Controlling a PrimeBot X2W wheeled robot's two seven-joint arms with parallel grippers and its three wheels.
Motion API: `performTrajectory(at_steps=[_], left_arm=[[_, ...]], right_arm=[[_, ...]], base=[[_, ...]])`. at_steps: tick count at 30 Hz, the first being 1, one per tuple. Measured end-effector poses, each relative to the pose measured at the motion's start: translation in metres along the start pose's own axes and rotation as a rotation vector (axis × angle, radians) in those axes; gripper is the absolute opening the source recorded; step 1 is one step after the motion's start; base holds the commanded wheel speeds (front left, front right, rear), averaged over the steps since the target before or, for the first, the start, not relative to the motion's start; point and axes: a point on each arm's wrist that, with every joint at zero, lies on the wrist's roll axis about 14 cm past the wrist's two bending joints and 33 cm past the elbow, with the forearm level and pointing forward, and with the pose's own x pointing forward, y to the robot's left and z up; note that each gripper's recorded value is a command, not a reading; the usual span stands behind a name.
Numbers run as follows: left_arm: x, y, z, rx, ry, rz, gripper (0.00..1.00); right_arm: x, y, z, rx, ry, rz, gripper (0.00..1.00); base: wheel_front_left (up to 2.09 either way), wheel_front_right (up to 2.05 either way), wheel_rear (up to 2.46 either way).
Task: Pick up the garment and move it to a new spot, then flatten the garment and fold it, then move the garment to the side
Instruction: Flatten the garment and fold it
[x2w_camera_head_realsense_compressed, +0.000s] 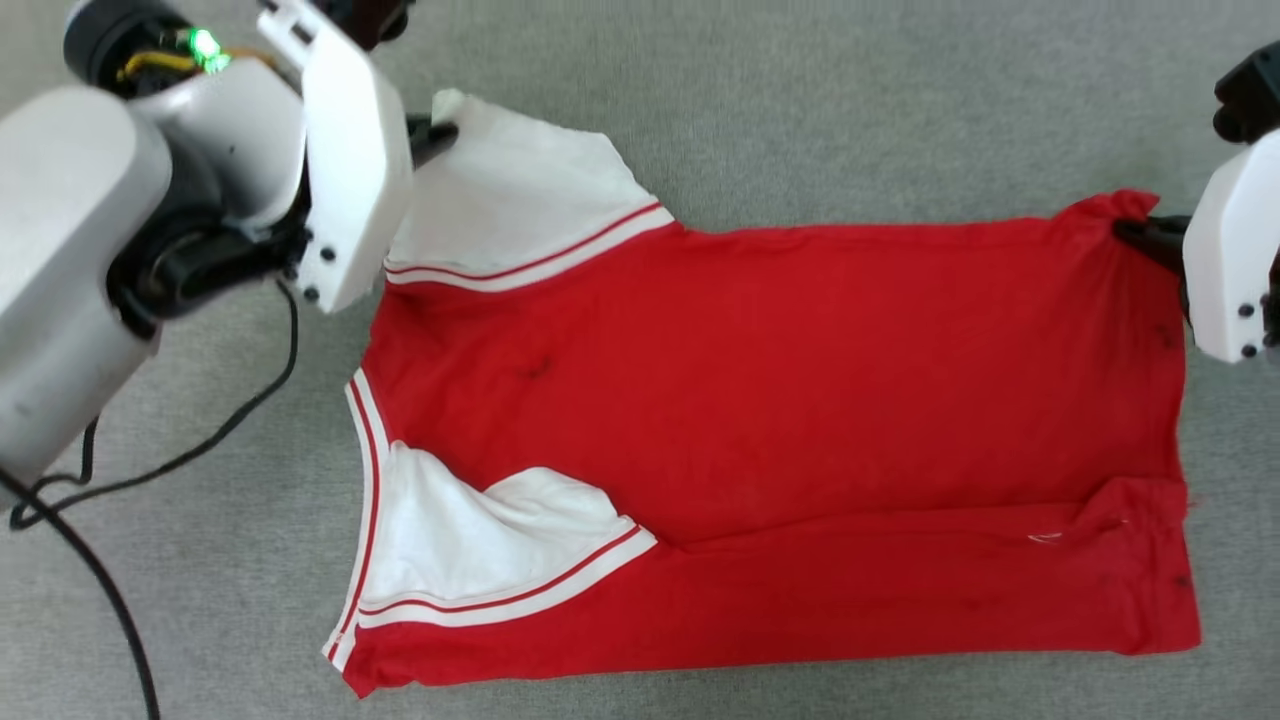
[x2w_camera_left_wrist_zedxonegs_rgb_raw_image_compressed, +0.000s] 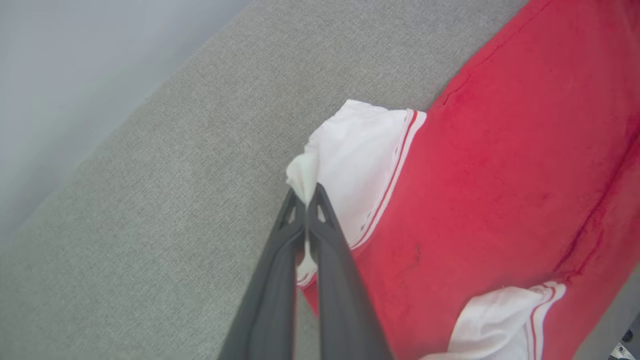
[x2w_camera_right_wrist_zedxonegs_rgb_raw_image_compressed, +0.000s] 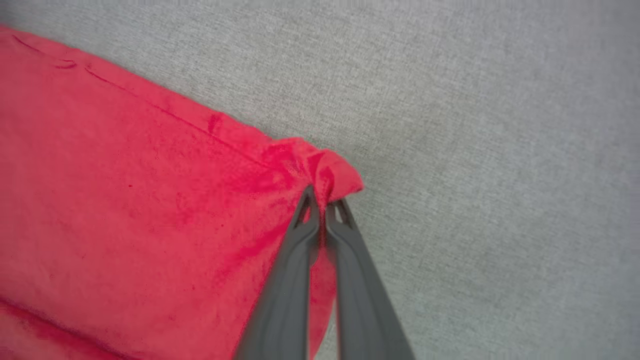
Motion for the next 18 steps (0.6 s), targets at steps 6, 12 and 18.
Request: performTrajectory(at_steps=[6, 12, 18], left_arm=[[-0.034, -0.012, -0.004, 0.012, -0.049, 0.012, 0.0], [-0.062, -0.033, -0.021, 0.009, -0.064, 0.014, 0.0], [-0.082, -0.059, -0.052, -0.032, -0.048, 0.014, 0.0]], right_arm=[[-0.031, 0.007, -0.004, -0.037, -0.068, 0.0, 0.0], [-0.054, 0.02, -0.016, -0.064, -0.115, 0.016, 0.0], [-0.072, 0.026, -0.035, -0.074, -0.14, 0.02, 0.0]], base=[[0.0, 0.0, 0.0], [0.0, 0.0, 0.0], [0.0, 0.0, 0.0]])
